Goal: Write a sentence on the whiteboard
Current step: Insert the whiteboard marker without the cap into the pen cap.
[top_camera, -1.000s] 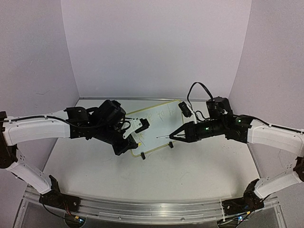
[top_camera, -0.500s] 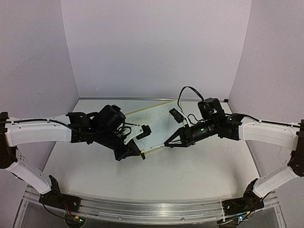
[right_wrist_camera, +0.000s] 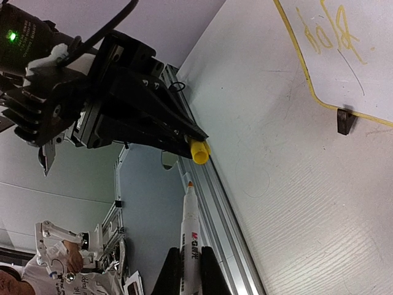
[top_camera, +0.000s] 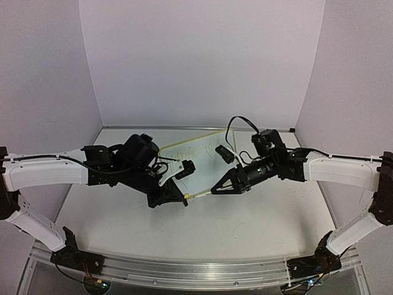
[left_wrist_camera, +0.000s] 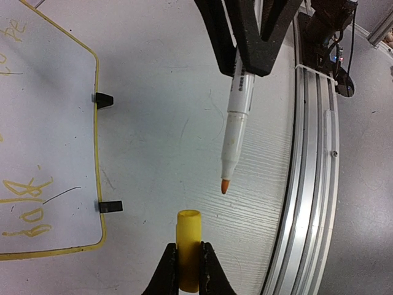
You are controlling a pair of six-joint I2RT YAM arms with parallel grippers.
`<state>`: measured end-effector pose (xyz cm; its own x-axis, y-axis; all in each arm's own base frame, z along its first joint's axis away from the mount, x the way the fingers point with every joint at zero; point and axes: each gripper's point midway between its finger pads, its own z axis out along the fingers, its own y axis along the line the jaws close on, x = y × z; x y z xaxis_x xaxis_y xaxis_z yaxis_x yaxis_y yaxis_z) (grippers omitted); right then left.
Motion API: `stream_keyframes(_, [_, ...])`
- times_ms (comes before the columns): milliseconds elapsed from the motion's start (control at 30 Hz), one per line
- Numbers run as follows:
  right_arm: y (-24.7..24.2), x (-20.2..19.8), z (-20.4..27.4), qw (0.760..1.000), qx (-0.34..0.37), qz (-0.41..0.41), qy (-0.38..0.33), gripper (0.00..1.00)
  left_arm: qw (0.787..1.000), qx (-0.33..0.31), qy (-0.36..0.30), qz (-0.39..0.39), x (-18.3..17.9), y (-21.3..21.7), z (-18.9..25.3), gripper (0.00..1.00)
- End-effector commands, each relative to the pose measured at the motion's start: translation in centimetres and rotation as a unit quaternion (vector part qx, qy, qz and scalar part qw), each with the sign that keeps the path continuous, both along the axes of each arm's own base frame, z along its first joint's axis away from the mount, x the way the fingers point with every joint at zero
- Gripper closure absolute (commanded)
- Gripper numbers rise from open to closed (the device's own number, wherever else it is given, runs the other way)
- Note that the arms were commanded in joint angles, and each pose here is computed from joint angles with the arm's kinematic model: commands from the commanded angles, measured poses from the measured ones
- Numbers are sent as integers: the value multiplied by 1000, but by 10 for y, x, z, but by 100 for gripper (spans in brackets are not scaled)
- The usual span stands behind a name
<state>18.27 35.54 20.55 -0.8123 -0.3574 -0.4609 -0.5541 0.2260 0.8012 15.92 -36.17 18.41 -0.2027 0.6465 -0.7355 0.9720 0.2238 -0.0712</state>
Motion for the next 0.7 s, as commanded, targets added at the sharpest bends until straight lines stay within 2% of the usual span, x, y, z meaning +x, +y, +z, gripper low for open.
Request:
stream_keyframes(0, [5,2,21,999,29,13,-26,100,999,-36,-6,-17,-6,-5,20,100])
stream_keyframes(667, [13,8,20,999,36,21,-18,100,999,-37,3,-26,-9,-8,18,100])
